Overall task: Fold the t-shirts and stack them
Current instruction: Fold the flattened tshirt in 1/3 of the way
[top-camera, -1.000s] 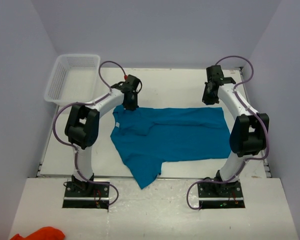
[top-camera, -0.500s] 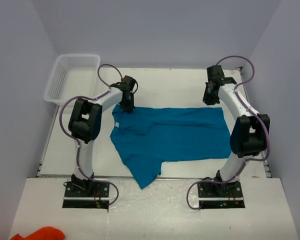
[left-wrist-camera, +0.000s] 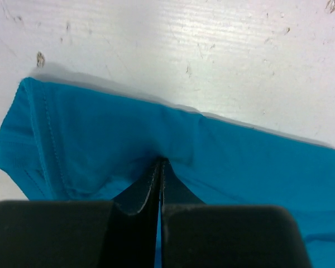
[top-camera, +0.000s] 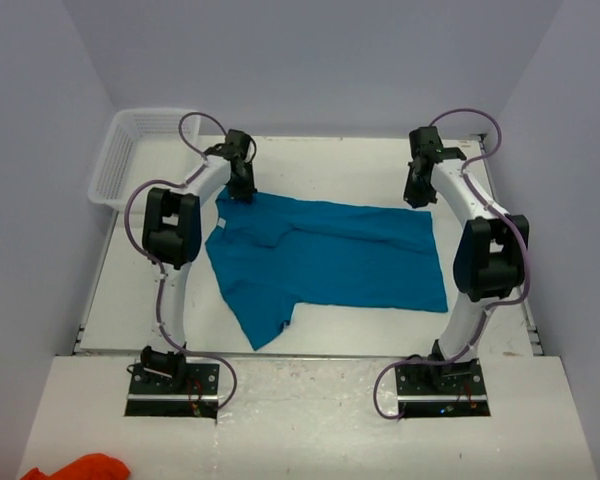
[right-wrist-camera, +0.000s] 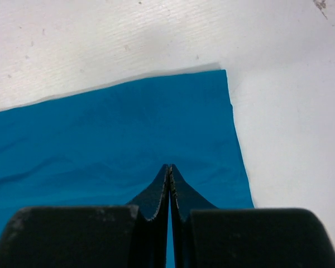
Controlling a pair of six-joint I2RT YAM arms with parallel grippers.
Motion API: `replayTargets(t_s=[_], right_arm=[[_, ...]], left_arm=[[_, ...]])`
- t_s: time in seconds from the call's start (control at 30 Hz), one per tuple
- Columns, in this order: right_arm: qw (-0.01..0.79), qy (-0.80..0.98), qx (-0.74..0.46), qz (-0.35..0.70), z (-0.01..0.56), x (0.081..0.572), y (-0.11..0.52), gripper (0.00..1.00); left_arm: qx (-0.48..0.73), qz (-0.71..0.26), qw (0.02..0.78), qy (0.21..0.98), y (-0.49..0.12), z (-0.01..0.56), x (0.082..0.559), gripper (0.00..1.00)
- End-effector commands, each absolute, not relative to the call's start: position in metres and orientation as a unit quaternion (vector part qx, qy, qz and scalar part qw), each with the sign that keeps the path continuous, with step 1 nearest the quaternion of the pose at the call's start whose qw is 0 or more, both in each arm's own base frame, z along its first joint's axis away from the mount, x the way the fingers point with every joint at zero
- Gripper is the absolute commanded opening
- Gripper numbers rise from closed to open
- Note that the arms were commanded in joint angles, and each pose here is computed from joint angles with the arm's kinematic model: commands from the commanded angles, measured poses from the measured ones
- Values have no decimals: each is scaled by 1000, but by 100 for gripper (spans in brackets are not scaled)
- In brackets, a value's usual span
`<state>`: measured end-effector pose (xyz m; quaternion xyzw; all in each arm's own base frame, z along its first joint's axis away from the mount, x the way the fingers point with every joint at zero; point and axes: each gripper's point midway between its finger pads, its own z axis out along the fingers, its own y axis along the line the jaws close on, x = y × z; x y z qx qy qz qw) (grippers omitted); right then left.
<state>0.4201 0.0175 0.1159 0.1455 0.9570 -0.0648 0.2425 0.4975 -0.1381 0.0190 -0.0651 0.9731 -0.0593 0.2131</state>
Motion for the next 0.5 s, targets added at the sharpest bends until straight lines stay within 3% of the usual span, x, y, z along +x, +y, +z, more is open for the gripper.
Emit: replayTargets(t_s=[0.0, 0.47], right_arm=[[222, 962, 138, -79, 108, 427, 13, 0], [112, 983, 122, -74, 48, 420, 17, 0]], left_arm=[[-41, -50, 186, 980, -132, 4, 498, 0], [-41, -70, 214, 973, -130, 40, 504, 0]])
